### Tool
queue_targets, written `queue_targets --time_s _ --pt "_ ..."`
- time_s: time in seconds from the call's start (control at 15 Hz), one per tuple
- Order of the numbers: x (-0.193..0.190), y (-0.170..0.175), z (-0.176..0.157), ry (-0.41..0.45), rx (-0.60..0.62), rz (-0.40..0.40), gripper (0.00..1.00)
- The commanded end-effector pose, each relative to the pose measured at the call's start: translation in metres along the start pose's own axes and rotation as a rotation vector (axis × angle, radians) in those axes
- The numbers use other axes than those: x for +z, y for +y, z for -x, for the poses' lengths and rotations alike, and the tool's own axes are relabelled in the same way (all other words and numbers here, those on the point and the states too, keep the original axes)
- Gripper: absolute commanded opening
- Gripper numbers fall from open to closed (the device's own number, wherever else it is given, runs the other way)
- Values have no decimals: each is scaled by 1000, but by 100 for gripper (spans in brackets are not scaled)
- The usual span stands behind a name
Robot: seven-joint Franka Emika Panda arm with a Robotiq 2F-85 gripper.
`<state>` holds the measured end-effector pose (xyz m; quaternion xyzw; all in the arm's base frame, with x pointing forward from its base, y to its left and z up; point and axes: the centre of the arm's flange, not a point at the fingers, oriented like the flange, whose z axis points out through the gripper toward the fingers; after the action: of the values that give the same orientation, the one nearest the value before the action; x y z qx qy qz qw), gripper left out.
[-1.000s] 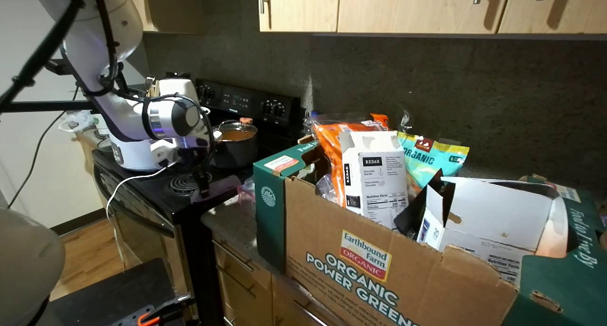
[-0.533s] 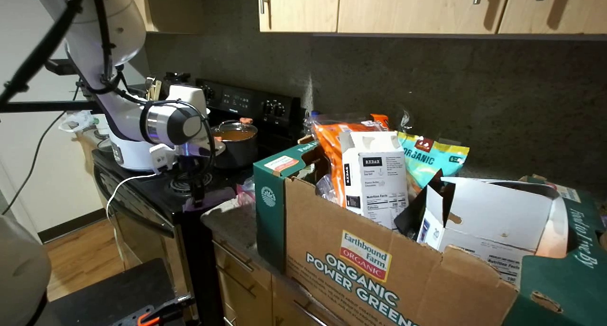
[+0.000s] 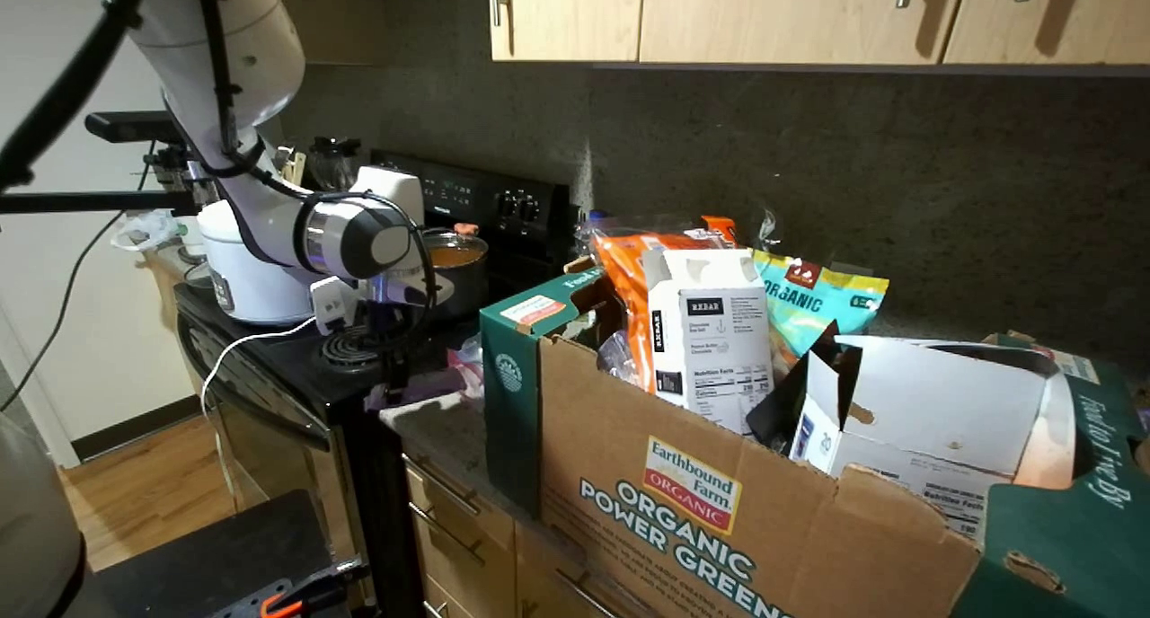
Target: Put the Ziploc bag on the counter in the box
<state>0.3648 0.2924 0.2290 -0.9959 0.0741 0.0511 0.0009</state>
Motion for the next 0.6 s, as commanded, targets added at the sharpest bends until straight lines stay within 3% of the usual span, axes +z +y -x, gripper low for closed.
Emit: queue_targets --time_s 0.0,0.53 --pt "0 3 -16 -43 7 5 12" --pt "12 -12 -41 -63 -25 -25 12"
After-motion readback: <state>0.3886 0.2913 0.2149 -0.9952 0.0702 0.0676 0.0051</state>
